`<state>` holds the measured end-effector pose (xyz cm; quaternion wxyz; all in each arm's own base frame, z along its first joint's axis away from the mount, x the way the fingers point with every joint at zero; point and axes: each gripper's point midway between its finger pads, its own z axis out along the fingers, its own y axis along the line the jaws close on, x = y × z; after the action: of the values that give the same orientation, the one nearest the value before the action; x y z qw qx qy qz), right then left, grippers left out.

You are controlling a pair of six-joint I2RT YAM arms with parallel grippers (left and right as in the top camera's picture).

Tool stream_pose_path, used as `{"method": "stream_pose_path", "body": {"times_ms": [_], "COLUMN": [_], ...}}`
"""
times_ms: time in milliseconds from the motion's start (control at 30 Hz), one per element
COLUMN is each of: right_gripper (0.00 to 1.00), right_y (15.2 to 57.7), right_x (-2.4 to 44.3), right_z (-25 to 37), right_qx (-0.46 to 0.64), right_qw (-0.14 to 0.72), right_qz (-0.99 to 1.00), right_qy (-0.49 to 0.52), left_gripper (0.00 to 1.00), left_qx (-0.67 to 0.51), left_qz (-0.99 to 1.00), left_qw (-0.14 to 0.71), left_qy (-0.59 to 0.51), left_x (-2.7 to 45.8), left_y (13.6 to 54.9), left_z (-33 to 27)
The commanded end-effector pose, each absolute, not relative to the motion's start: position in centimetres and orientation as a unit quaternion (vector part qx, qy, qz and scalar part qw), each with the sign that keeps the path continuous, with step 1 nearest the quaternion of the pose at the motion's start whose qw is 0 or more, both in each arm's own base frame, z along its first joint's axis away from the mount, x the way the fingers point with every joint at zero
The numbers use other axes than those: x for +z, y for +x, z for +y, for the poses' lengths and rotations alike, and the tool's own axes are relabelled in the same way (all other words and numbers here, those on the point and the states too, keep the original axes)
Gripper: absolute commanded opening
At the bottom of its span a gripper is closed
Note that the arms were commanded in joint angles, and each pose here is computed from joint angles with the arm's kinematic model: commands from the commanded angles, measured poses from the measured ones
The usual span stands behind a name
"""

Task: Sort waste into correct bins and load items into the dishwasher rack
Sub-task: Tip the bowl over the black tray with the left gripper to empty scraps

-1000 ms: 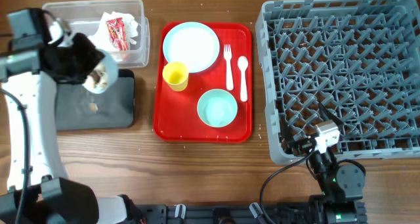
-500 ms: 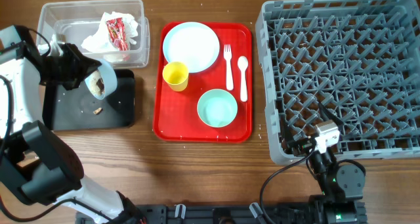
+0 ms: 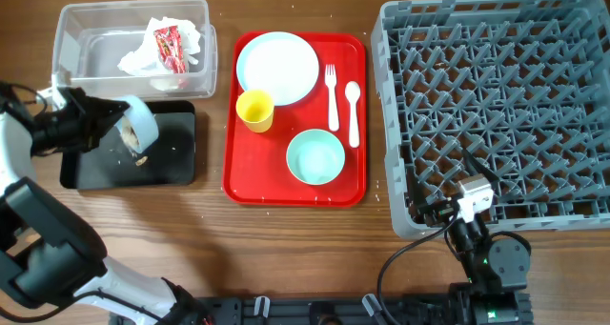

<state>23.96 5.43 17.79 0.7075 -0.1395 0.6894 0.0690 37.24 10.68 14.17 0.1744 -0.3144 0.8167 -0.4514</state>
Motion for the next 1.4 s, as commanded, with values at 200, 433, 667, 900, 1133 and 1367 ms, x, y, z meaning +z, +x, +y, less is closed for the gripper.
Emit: {"method": "stream_pose_path", "body": {"times_ms": [200,433,667,900,1133,1367], "right_gripper": [1.0,1.0,1.0,0.99,1.0,1.0], "right_y": [23.9,23.9,23.9,23.9,23.9,23.9], "right_x": [18.0,18.0,18.0,18.0,18.0,18.0], "right_z": [5.5,5.5,5.5,5.5,5.5,5.5], "right_qx": [0.07,0.07,0.07,0.07,0.07,0.07], "right_qw": [0.71,0.71,0.71,0.71,0.71,0.71], "right_qz": [0.685,0.685,0.685,0.685,0.685,0.685], "right_qy": [-0.144,-0.144,-0.144,-0.145,-0.144,-0.144], "left_gripper": [0.04,0.04,0.04,0.04,0.04,0.04], "left_qx": [-0.597,-0.666,-0.675,-0.673,-0.675,-0.693], "left_qz": [0.717,0.653,0.641,0.644,0.639,0.615], "left_qw": [0.225,0.244,0.217,0.223,0.203,0.153], "left_qy": [-0.281,-0.266,-0.292,-0.286,-0.307,-0.344], "left_x": [15.9,18.9,18.9,18.9,18.7,19.3], "left_y": [37.7,37.9,37.6,37.8,38.0,38.0], "left_z": [11.4,11.3,11.0,11.1,11.4,10.8]}}
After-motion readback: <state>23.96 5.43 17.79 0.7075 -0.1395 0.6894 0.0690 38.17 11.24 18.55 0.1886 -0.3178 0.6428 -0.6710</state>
